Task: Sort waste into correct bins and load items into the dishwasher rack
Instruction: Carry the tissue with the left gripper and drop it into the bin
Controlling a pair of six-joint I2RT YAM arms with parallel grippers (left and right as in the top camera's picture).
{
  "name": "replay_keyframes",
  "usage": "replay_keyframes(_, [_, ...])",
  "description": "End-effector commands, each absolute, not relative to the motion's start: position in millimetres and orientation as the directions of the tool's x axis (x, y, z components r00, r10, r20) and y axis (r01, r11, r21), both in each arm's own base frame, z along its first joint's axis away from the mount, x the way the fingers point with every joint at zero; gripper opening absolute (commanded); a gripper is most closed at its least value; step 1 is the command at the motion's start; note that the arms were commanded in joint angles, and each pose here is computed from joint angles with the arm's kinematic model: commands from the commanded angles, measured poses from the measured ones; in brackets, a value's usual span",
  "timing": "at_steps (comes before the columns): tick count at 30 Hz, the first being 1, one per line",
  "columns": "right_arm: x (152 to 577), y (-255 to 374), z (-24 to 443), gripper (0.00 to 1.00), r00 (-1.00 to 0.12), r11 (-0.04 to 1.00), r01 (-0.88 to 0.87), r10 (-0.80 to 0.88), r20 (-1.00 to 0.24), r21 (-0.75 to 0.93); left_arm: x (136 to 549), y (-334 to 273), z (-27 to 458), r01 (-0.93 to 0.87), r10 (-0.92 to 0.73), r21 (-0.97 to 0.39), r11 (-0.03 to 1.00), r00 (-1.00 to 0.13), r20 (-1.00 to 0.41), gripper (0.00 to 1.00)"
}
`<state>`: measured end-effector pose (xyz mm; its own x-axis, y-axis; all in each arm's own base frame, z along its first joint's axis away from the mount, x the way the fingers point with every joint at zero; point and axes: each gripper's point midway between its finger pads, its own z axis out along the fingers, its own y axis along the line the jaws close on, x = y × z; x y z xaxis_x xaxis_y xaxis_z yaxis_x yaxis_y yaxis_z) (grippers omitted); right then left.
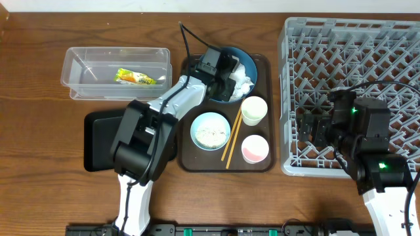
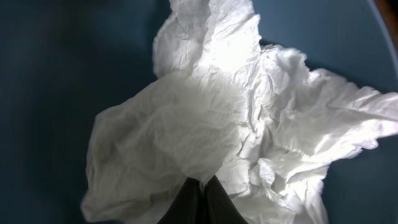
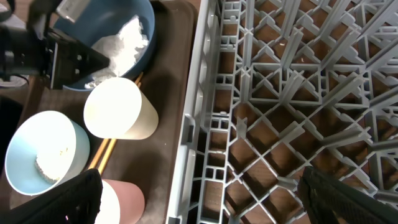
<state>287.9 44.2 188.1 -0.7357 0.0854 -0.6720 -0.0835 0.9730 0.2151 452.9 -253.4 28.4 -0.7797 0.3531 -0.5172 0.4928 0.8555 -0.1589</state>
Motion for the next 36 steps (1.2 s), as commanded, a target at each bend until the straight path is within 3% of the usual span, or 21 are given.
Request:
replay_keyframes(1, [289,46,195,0.99,-0.724,0.972,-0.088,0.088,-0.684,0.218,471,-235,93,0.448,0.319,-0.055,0.892,-0.713,-0.624,0.06])
replay_keyframes(13, [289,46,195,0.99,-0.724,0.972,-0.088,0.088,-0.684,0.218,473,-124,194,0.191,0.079,-0.085,0.978,-0.713,-0.697,0.06])
replay_keyframes(22, [289,46,195,0.99,-0.724,0.972,-0.088,0.088,-0.684,0.218,476,-21,180,-0.050,-0.103,-0.101,0.994,-0.764,-0.637,0.06])
replay_keyframes(28, [289,46,195,0.99,-0.724,0.972,-0.088,0.088,-0.685,0.218,472,14,156,-0.129,-0.161,-0.096,0.987,-0.789,-0.593,0.07])
replay_keyframes(31, [289,46,195,0.99,-0.724,0.972,-0.088,0.088,-0.684,0.218,472,22,148,-0.147,-0.175,-0.095,0.985,-0.797,-0.578,0.11])
replay_keyframes(34, [289,46,195,0.99,-0.724,0.972,-0.088,0.088,-0.684,0.218,473,23,148,-0.150,-0.177,-0.095,0.984,-0.795,-0.580,0.33])
replay_keyframes(36, [289,46,195,0.99,-0.724,0.972,-0.088,0.088,-0.685,0.218,473,23,150,-0.149,-0.177,-0.096,0.984,-0.791,-0.586,0.37])
